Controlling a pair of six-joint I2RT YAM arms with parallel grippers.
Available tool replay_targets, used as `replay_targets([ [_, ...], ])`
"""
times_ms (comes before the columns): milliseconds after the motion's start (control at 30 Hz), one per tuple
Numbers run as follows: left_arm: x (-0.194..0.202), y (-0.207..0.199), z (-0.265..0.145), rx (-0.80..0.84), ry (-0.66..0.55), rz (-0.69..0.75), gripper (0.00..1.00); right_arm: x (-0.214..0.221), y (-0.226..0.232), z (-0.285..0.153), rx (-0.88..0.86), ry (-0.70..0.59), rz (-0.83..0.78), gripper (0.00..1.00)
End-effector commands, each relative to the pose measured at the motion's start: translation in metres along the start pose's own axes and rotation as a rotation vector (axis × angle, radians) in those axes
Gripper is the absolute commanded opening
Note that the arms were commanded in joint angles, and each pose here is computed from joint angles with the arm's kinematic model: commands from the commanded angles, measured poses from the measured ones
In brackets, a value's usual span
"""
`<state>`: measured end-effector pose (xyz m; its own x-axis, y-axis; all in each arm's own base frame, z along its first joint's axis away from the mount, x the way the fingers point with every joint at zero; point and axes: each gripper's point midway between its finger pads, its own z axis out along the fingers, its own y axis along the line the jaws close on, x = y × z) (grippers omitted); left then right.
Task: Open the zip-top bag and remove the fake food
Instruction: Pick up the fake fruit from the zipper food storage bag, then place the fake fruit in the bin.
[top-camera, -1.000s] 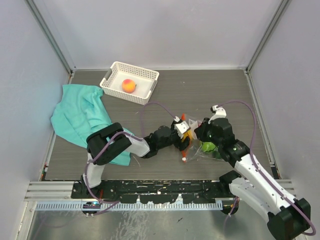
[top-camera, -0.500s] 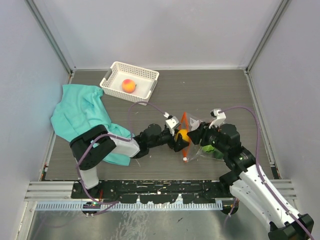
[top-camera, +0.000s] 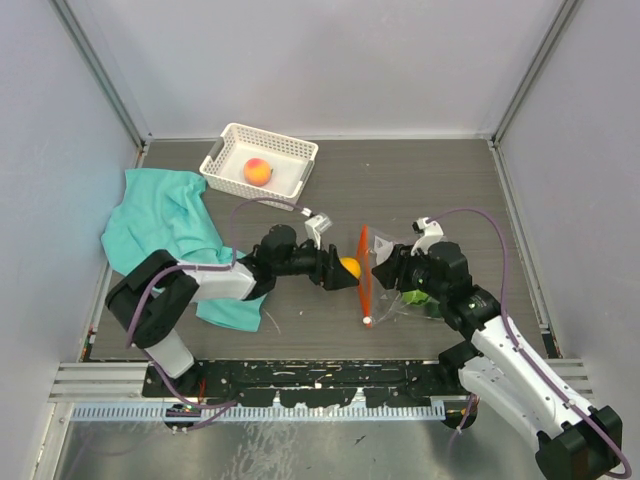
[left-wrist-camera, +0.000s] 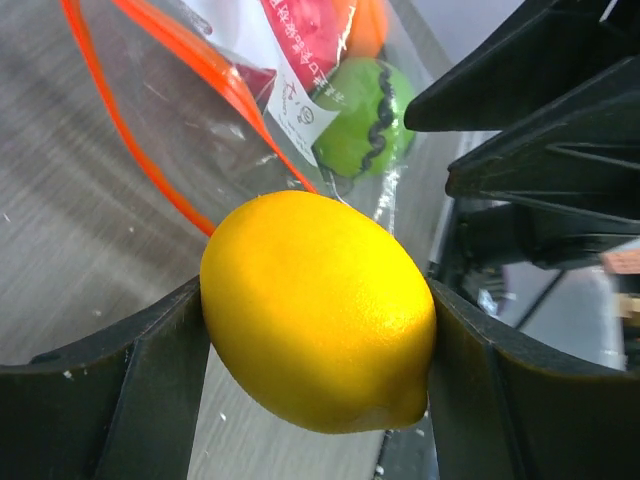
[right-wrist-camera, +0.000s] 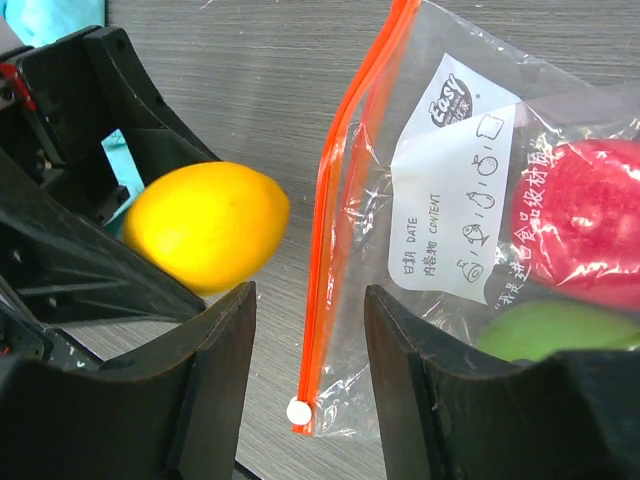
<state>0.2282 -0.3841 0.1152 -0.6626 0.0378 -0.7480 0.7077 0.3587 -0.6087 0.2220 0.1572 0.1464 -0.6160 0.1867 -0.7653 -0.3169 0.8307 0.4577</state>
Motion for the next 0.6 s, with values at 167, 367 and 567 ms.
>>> replay_targets([
  [167,-0.012,-0.020,-0.050,0.218,0.100,-0.352,0.12,-0.022,0.006,0.001,-0.018,-0.078,-0.024,0.53],
  [367,-0.008,0.008,-0.085,0.058,0.143,-0.378,0.12,-0.019,0.003,0.002,-0.010,-0.072,-0.030,0.54],
  [567,-0.011,0.050,-0.131,-0.283,0.177,-0.312,0.12,-0.016,0.003,0.006,-0.015,-0.063,-0.026,0.54],
])
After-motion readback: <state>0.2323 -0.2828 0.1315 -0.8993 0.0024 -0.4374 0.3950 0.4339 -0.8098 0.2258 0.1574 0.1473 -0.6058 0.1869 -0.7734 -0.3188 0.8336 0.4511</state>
